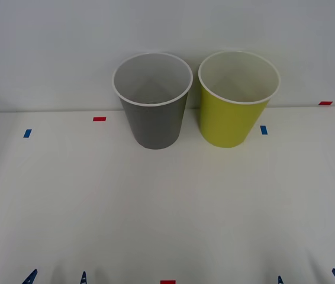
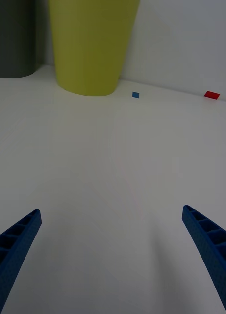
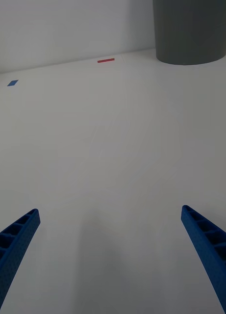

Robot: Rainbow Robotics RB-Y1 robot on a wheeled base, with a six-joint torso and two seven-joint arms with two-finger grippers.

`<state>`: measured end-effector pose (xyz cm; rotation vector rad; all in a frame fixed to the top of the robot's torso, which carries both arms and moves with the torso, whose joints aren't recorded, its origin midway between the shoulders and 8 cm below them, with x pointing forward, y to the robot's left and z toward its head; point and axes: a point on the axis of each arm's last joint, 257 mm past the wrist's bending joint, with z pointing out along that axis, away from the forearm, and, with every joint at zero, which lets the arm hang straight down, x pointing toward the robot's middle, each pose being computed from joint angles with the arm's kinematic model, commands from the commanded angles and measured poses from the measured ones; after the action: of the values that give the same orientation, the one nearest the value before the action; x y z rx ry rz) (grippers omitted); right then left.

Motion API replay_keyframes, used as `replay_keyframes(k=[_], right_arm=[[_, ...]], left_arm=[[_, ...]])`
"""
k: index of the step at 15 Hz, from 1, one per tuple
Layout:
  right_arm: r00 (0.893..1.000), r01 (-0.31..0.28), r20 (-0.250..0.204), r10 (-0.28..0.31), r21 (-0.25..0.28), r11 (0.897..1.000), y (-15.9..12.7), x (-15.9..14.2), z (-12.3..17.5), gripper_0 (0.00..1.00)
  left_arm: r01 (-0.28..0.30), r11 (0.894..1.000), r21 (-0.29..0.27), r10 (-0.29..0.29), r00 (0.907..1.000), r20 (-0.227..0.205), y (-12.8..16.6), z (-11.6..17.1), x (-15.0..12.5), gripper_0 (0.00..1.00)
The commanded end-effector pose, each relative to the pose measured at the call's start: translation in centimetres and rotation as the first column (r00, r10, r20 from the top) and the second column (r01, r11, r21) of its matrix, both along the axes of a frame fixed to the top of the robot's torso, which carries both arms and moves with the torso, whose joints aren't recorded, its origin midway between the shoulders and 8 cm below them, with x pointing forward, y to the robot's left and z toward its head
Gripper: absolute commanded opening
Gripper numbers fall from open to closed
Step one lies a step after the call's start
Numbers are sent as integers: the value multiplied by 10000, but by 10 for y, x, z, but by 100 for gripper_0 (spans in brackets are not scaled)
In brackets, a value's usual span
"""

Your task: Put cans in the gray bin and PET bottles in the light green bin.

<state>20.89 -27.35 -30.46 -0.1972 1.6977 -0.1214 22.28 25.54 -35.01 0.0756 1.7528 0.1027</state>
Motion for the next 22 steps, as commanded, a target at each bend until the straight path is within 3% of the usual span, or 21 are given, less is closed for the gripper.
replay_keyframes(k=[1, 22], right_arm=[[10000, 0, 0, 0, 0, 10000, 0, 0, 0, 100], [10000, 0, 0, 0, 0, 10000, 0, 0, 0, 100]], left_arm=[[0, 10000, 0, 0, 10000, 0, 0, 0, 0, 100], [0, 10000, 0, 0, 10000, 0, 0, 0, 0, 100]])
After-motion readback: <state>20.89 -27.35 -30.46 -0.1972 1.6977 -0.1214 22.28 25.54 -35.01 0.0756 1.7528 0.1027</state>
